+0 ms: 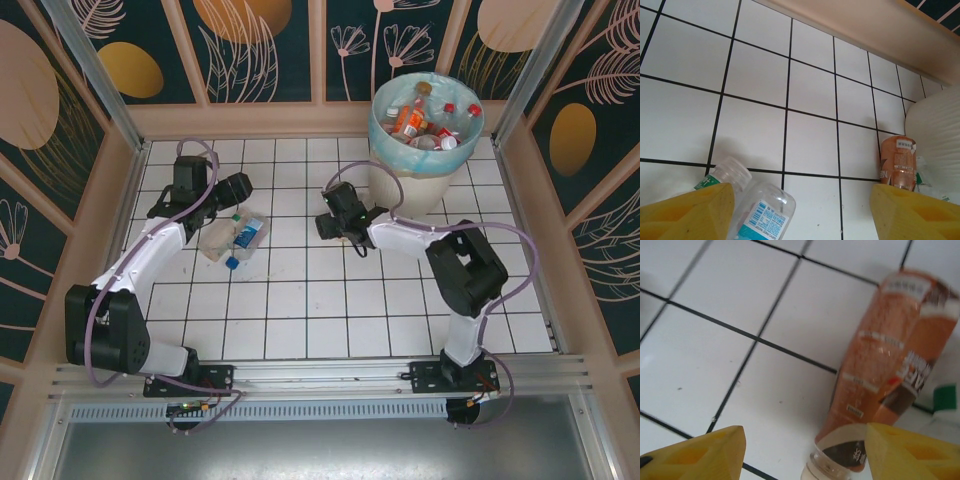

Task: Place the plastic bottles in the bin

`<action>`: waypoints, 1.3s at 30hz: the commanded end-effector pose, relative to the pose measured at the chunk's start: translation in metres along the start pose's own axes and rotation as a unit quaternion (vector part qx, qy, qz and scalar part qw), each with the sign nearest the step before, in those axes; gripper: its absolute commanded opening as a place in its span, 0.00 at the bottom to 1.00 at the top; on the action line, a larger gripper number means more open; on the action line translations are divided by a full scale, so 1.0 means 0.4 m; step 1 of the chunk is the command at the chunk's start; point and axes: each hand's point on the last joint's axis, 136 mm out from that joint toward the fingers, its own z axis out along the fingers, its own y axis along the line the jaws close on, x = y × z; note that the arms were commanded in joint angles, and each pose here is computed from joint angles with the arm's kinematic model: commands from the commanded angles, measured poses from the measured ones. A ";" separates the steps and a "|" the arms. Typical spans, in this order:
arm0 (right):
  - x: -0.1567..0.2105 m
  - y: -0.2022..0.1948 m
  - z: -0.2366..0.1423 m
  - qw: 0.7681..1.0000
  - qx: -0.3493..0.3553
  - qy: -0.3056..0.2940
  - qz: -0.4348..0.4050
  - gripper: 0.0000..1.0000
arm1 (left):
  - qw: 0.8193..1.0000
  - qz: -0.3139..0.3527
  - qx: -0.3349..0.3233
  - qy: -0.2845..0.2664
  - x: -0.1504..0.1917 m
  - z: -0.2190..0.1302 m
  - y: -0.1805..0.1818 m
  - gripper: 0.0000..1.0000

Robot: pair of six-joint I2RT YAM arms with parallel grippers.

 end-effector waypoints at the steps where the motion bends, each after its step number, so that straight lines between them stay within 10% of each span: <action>1: 0.030 -0.034 0.031 0.996 0.056 0.022 0.069 0.66 | 0.999 0.013 0.016 -0.026 -0.051 -0.011 -0.034 0.72; 12: 0.071 -0.048 0.076 0.993 0.066 0.041 0.089 0.65 | 1.000 0.013 0.019 -0.018 -0.042 0.002 -0.034 0.72; 26: 0.039 -0.016 0.042 0.992 -0.002 0.013 0.123 0.20 | 0.999 0.021 0.017 -0.032 -0.062 -0.022 -0.042 0.72; 39: -0.317 0.011 -0.279 0.985 -0.040 -0.164 0.044 0.05 | 0.987 0.054 0.111 -0.105 -0.183 -0.121 -0.217 0.70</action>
